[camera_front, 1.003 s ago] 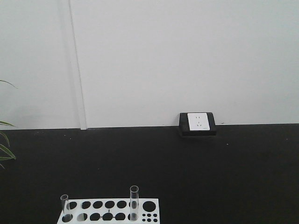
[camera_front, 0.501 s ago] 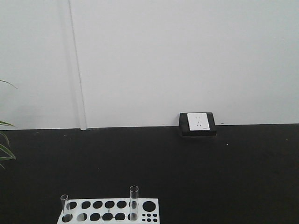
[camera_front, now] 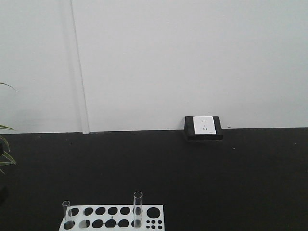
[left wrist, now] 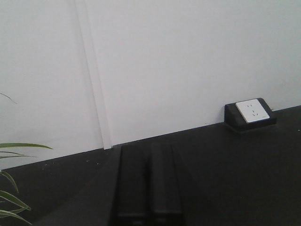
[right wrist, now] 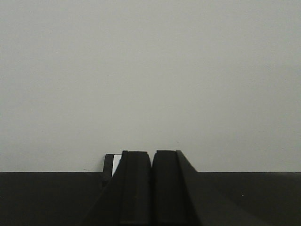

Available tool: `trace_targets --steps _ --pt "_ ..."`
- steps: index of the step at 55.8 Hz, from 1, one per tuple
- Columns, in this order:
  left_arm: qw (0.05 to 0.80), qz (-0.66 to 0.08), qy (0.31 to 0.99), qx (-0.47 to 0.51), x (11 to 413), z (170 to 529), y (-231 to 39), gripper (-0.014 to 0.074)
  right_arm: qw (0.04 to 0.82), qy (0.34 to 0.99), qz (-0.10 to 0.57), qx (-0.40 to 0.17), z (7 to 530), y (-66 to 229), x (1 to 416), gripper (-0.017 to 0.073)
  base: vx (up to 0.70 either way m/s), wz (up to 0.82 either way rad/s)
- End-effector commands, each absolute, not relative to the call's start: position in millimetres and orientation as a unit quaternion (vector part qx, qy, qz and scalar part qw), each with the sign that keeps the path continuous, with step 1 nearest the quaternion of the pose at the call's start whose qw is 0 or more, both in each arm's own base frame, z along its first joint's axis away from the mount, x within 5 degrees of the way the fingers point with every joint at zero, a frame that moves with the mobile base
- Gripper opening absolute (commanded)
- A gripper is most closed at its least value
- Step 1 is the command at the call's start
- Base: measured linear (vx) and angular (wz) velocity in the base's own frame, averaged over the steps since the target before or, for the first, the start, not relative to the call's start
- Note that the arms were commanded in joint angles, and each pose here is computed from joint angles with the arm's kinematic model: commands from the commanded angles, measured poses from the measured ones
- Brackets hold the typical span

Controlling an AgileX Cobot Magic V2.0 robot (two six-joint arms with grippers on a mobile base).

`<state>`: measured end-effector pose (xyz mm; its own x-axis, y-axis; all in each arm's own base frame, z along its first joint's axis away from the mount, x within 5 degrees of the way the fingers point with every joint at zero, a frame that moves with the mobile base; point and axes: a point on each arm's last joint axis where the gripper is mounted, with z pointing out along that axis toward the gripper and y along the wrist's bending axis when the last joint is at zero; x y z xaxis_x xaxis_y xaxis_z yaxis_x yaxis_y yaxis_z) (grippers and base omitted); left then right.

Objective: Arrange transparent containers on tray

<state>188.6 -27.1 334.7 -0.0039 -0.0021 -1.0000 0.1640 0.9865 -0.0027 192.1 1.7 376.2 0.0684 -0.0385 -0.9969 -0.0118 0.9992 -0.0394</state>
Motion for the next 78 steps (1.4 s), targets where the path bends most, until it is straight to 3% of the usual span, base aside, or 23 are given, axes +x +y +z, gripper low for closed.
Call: trace_targets --steps 1,17,25,43,50,67,78 --pt "0.751 -0.078 0.653 0.055 187.0 357.8 -29.1 0.0139 0.776 0.630 -0.011 -0.022 398.4 1.9 188.1 0.0140 0.00 0.00" --pt "0.750 -0.076 0.655 0.055 187.1 357.3 -29.0 0.0482 0.776 0.630 -0.006 -0.018 398.4 1.8 188.1 0.0574 0.00 0.00" --pt "0.750 -0.075 0.654 0.056 187.1 357.4 -29.1 0.0584 0.777 0.629 -0.006 -0.018 398.6 1.8 188.1 0.0727 0.00 0.00" --pt "0.767 -0.087 0.633 0.056 185.8 359.9 -30.2 0.0573 0.788 0.616 0.020 -0.005 392.4 3.1 189.2 0.0687 0.00 0.00" --pt "0.763 -0.081 0.635 0.088 182.5 337.4 -33.6 0.0559 0.786 0.616 0.021 -0.046 363.1 11.2 187.9 0.0642 0.00 0.00" --pt "0.721 -0.131 0.663 0.151 161.0 251.1 -45.7 0.0508 0.754 0.627 0.115 -0.159 288.3 50.3 173.8 0.0539 0.00 0.00" --pt "0.705 -0.162 0.670 0.165 177.7 232.5 -53.5 0.0489 0.751 0.622 0.138 -0.171 281.5 58.4 181.6 0.0536 0.00 0.00"
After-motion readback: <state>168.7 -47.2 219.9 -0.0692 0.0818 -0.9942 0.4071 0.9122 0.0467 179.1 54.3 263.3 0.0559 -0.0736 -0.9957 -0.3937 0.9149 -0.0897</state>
